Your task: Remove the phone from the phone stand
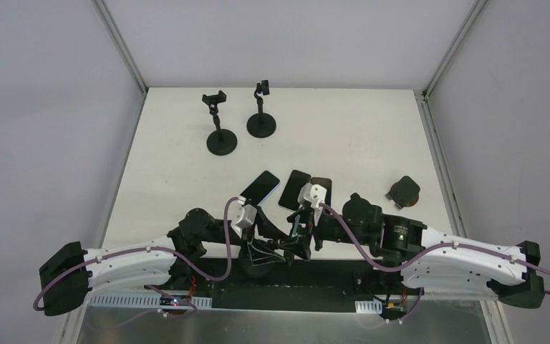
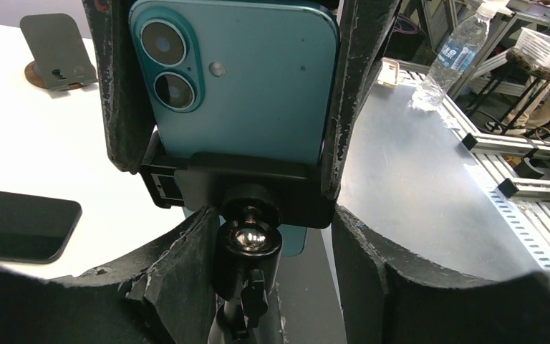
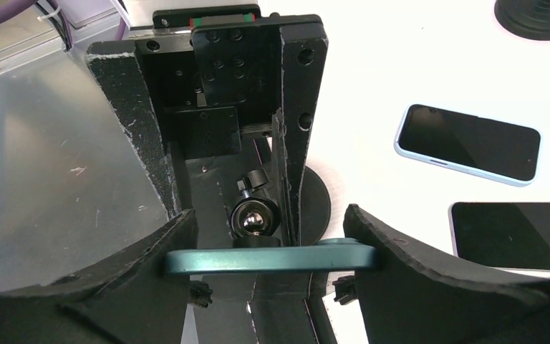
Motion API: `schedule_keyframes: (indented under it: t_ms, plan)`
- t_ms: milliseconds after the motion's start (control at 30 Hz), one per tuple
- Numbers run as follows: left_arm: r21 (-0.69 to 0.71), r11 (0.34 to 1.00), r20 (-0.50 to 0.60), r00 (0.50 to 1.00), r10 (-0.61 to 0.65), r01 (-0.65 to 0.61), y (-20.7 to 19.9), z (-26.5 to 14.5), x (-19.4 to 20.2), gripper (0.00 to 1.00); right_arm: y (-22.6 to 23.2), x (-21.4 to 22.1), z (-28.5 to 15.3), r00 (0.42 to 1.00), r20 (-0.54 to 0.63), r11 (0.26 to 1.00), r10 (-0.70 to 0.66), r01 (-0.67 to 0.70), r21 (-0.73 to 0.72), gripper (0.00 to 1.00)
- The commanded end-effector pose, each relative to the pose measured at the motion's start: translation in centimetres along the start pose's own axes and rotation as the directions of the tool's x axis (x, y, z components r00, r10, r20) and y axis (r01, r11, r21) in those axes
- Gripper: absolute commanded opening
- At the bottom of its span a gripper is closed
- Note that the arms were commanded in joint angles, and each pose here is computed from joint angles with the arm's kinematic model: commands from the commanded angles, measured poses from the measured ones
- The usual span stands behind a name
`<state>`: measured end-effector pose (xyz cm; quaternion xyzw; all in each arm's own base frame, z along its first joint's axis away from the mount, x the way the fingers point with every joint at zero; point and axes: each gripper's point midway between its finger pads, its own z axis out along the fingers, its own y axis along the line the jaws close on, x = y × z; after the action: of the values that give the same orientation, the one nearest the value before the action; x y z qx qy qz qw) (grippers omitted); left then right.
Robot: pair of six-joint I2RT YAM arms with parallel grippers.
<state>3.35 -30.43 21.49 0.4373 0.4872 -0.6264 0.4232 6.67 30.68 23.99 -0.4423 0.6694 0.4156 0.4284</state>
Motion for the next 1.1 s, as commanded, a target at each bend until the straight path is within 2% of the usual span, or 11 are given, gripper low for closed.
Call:
schedule_keyframes:
  t_ms: [0, 433, 1067]
  plan:
    - [0.211, 0.977, -0.006, 1.0, 0.028, -0.026, -4.1, 0.2, -1.4, 0.0, -6.2, 1.0, 0.0, 0.999, -0.004, 0.961, -0.044, 0.043, 0.273, 0.0]
    - [0.292, 0.956, -0.023, 0.999, 0.027, -0.019, -5.7, -0.2, -1.6, 0.0, -9.4, 3.8, 0.1, 0.998, -0.058, 0.935, -0.019, 0.038, 0.352, 0.0]
    - [0.374, 0.928, -0.049, 0.999, 0.024, -0.004, -7.3, -0.7, -1.8, 0.0, -11.4, 7.3, -0.1, 0.989, -0.142, 0.944, -0.049, 0.092, 0.316, 0.0]
